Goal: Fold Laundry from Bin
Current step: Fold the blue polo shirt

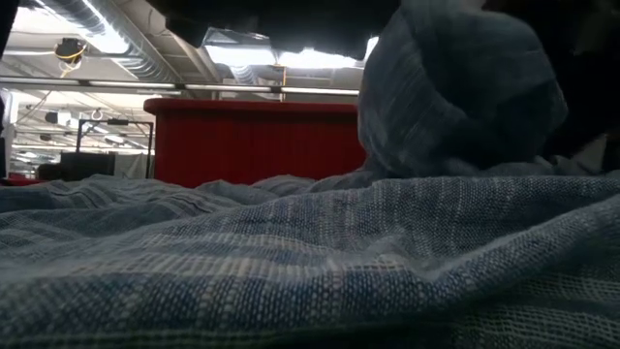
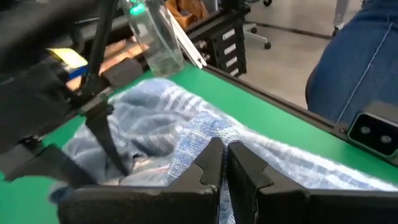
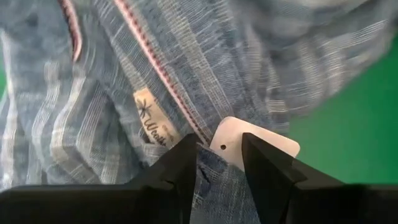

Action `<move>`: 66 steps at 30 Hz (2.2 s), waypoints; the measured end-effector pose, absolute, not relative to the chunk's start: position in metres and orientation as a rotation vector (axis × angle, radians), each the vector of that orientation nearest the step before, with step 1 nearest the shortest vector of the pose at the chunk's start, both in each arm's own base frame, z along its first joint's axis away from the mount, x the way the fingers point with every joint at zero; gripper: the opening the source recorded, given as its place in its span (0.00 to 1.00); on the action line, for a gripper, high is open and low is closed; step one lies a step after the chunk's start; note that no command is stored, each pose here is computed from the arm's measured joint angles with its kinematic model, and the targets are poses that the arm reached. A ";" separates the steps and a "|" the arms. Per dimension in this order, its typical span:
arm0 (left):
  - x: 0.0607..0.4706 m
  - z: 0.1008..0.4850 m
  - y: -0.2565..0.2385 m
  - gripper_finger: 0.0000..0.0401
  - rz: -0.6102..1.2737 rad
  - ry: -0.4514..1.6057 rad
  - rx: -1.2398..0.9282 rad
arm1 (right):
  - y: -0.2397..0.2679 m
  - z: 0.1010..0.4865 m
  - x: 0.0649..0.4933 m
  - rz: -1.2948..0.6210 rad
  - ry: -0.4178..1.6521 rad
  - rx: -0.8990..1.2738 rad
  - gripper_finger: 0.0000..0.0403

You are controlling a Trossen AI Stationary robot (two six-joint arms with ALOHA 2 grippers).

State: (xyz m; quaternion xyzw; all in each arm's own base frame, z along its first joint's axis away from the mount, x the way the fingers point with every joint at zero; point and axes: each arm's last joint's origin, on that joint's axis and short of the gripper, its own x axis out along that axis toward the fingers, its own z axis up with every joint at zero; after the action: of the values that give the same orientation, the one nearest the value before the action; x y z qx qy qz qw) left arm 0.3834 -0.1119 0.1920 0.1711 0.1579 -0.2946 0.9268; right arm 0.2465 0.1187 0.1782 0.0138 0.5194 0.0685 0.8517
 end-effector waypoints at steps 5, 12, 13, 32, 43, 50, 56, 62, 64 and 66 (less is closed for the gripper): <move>0.379 0.186 -0.116 0.02 -0.623 0.391 0.352 | 0.123 0.173 0.247 0.239 1.144 0.082 0.33; 0.375 0.183 -0.124 0.02 -0.637 0.423 0.362 | 0.127 0.199 0.255 0.266 1.062 0.098 0.33; 0.375 0.183 -0.125 0.02 -0.632 0.425 0.365 | 0.127 0.203 0.257 0.260 1.039 0.083 0.33; 0.375 0.183 -0.125 0.02 -0.628 0.427 0.370 | 0.108 0.208 0.294 0.290 0.937 0.081 0.33; 0.375 0.183 -0.124 0.02 -0.604 0.428 0.383 | 0.106 0.197 0.302 0.512 0.983 0.196 0.33; 0.376 0.183 -0.122 0.02 -0.526 0.439 0.407 | 0.106 0.197 0.302 0.515 0.989 0.202 0.33; 0.377 0.183 -0.121 0.02 -0.474 0.446 0.422 | 0.106 0.197 0.302 0.510 0.992 0.212 0.31; 0.377 0.183 -0.122 0.02 -0.452 0.446 0.429 | 0.106 0.197 0.302 0.508 0.993 0.213 0.12; 0.377 0.183 -0.123 0.03 -0.438 0.443 0.434 | 0.106 0.197 0.302 0.507 0.994 0.213 0.04; 0.376 0.184 -0.124 0.05 -0.426 0.442 0.439 | 0.105 0.197 0.300 0.485 1.002 0.209 0.03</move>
State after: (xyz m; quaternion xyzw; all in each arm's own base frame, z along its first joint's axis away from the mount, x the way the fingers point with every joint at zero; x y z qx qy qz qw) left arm 0.3764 -0.1240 0.1837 0.2144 0.2159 -0.2078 0.9296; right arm 0.3002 0.1054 0.1975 0.0991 0.4746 0.2299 0.8438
